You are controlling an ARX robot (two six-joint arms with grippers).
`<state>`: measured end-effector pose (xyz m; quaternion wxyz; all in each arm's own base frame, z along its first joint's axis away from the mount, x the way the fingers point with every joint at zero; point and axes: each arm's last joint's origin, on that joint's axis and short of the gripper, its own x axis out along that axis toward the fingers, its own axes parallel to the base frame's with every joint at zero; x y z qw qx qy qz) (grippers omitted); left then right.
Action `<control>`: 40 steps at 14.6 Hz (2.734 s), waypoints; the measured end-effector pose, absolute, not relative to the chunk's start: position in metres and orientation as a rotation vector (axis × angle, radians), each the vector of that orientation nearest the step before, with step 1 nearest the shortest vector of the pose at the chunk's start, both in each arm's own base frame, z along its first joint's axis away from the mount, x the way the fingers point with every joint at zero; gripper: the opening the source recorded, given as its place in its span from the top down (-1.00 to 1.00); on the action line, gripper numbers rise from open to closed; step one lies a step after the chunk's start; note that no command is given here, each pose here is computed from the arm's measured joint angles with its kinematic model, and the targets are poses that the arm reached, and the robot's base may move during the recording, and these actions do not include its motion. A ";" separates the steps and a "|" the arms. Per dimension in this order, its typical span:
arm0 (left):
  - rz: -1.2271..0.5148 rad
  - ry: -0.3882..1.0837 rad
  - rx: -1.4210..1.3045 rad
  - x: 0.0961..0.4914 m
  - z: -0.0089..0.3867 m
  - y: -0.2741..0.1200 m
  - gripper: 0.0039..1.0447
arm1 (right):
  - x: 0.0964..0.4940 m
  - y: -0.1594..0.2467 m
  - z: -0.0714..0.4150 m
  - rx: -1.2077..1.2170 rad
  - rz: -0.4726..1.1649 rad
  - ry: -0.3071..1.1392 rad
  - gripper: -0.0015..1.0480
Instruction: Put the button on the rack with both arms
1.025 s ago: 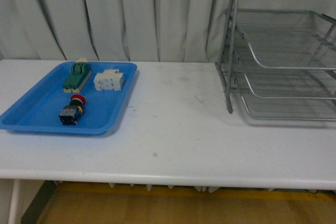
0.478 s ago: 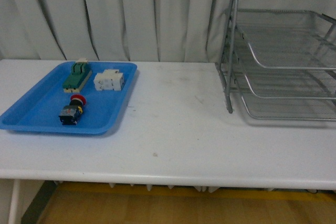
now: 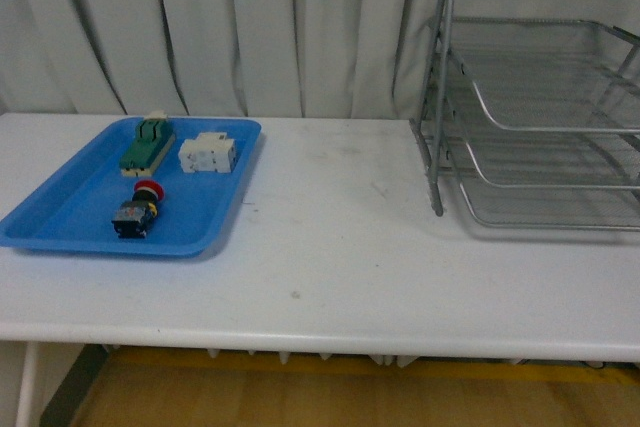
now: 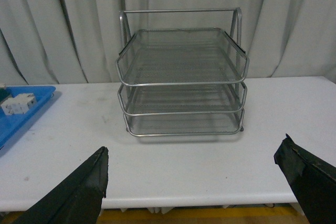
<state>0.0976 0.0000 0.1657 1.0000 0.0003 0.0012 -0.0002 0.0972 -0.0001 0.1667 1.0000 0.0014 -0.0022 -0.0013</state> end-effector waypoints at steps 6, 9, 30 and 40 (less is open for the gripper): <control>0.000 0.002 0.001 0.098 0.166 0.000 -0.87 | 0.097 0.000 0.167 0.003 -0.003 -0.004 -0.87; 0.000 0.002 0.001 0.098 0.166 0.000 -0.87 | 0.115 0.000 0.161 0.235 0.021 0.261 -0.87; 0.000 0.002 0.001 0.098 0.166 0.000 -0.87 | 0.418 -0.006 0.065 1.141 -0.135 0.397 -0.29; 0.000 0.002 0.001 0.098 0.166 0.000 -0.87 | 0.319 -0.004 0.045 1.372 -0.091 0.340 0.93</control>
